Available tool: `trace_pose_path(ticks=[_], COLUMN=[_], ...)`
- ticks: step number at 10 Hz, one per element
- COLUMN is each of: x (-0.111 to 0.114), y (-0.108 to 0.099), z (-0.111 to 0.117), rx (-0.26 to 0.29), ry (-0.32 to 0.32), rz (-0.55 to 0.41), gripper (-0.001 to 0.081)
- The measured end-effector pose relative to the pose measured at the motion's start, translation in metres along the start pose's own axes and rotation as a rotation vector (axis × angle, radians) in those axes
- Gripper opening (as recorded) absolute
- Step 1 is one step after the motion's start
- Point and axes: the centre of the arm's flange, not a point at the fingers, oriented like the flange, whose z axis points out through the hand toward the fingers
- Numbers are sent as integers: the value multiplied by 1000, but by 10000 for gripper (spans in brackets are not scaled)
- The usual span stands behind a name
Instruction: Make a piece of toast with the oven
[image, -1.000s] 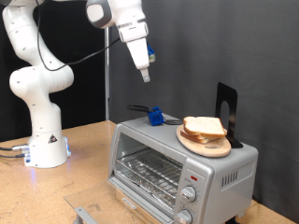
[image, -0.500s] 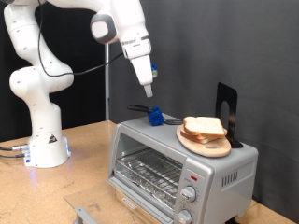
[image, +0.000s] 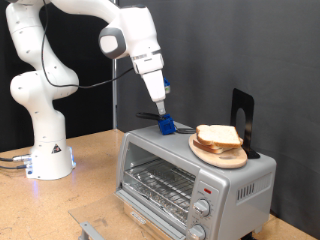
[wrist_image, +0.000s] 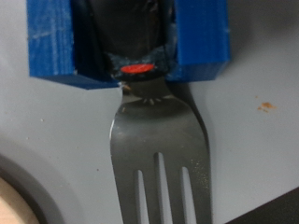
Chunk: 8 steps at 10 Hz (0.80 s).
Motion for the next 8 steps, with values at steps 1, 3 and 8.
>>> trace_pose_path(ticks=[1, 3, 8], x=[0, -1, 0], y=[0, -1, -1], z=[4, 12, 31], rx=[-1, -4, -10], ry=[-3, -11, -19], rz=[-4, -10, -13], gripper=[806, 806, 806])
